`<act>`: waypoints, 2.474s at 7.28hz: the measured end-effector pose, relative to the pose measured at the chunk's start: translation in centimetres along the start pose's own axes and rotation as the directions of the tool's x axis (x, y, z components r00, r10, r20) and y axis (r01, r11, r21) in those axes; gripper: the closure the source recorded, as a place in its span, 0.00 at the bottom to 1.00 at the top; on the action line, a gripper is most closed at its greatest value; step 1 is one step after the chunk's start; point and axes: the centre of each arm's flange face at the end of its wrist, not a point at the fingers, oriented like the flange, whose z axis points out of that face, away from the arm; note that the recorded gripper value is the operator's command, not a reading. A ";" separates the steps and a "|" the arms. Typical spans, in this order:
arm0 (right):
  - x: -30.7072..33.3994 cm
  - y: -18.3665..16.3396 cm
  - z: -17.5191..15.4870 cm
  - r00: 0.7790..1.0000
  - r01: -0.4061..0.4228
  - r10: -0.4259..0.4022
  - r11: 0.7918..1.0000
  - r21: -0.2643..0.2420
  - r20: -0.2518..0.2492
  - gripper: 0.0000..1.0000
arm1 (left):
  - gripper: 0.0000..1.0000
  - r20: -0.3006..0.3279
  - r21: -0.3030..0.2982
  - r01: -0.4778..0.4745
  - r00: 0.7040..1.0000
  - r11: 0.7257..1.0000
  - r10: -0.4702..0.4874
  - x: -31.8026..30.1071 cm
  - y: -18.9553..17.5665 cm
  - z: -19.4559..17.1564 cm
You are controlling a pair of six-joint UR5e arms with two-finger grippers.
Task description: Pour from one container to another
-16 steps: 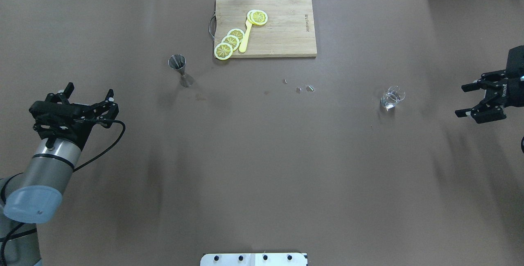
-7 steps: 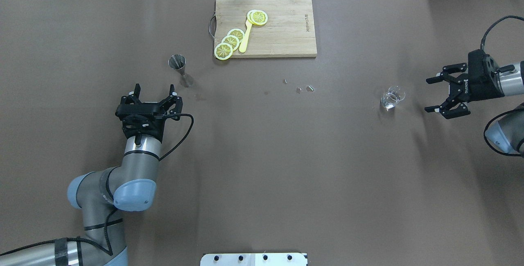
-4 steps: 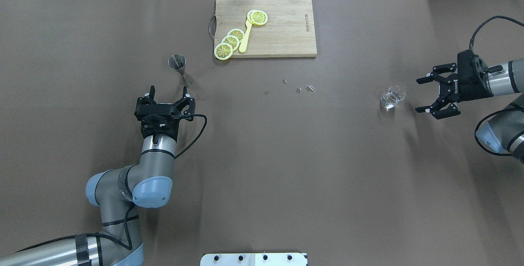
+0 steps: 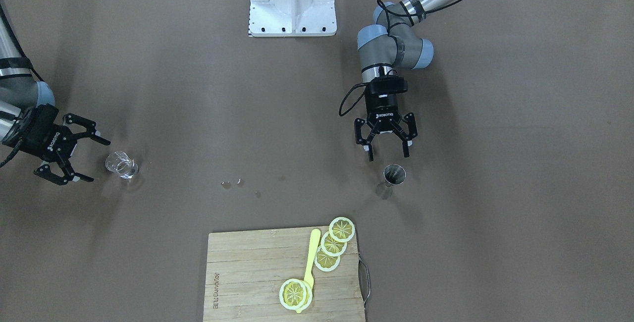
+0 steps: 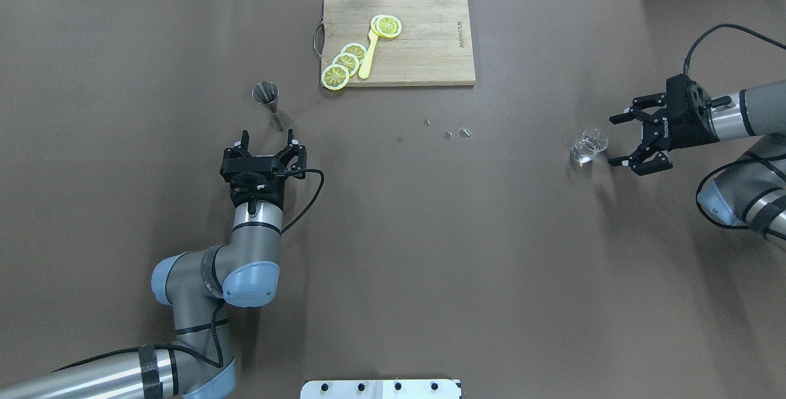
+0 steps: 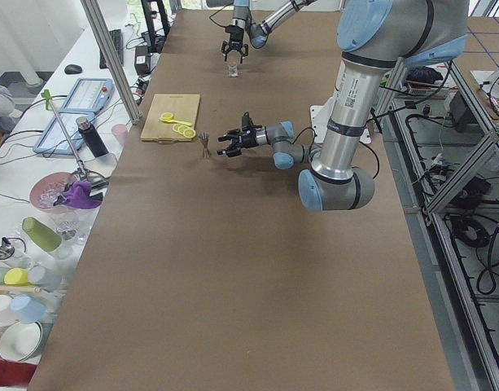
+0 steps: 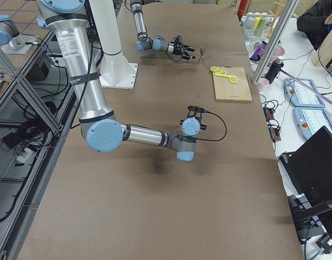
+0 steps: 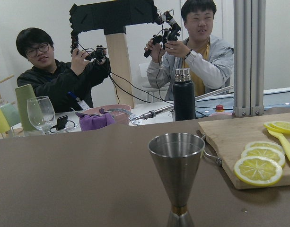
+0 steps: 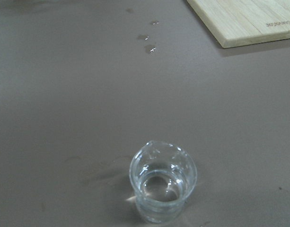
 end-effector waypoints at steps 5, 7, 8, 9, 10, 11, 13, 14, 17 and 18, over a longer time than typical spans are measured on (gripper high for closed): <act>-1.2 -0.7 2.5 0.999 0.011 -0.011 1.000 -0.001 0.035 0.14 | 0.16 0.061 0.014 -0.027 0.998 1.000 0.026 -0.3 -0.9 3.1; -1.3 -0.5 2.6 0.999 0.010 -0.010 1.000 -0.004 0.033 0.17 | 0.20 0.075 0.011 -0.004 0.997 1.000 0.003 0.3 -1.3 3.8; -1.2 -0.5 2.6 1.000 0.009 -0.009 1.000 -0.004 0.026 0.19 | 0.21 0.076 0.002 0.003 0.997 1.000 -0.003 0.5 -1.3 4.0; -1.1 -0.6 2.7 1.000 0.009 -0.009 1.000 -0.004 0.017 0.19 | 0.22 0.078 -0.006 0.003 0.997 1.000 -0.003 0.5 -1.1 4.3; -1.0 -0.8 2.8 1.000 0.009 -0.009 1.000 -0.004 0.011 0.19 | 0.22 0.081 -0.012 0.003 0.997 1.000 -0.002 0.5 -1.0 4.6; -0.9 -1.1 3.0 1.000 0.010 -0.010 1.000 -0.004 0.010 0.20 | 0.25 0.084 -0.015 0.006 0.996 1.000 -0.004 0.5 -1.3 5.0; -1.0 -1.4 3.6 1.000 0.010 -0.010 1.000 -0.004 0.014 0.29 | 0.29 0.086 -0.023 0.014 0.996 1.000 -0.012 0.6 -1.9 5.7; -1.2 -1.4 3.7 1.000 0.007 -0.007 1.000 -0.004 0.015 0.36 | 0.29 0.086 -0.028 0.014 0.996 1.000 -0.012 0.8 -1.9 5.9; -1.3 -1.3 3.8 1.000 -0.002 0.002 1.000 -0.008 0.016 0.65 | 0.46 0.085 -0.045 0.012 0.996 0.999 -0.008 1.7 -1.5 6.3; -1.2 -1.4 3.8 1.000 -0.004 0.005 1.000 -0.007 0.014 0.84 | 0.64 0.085 -0.048 0.011 0.996 0.999 -0.007 1.7 -1.5 6.3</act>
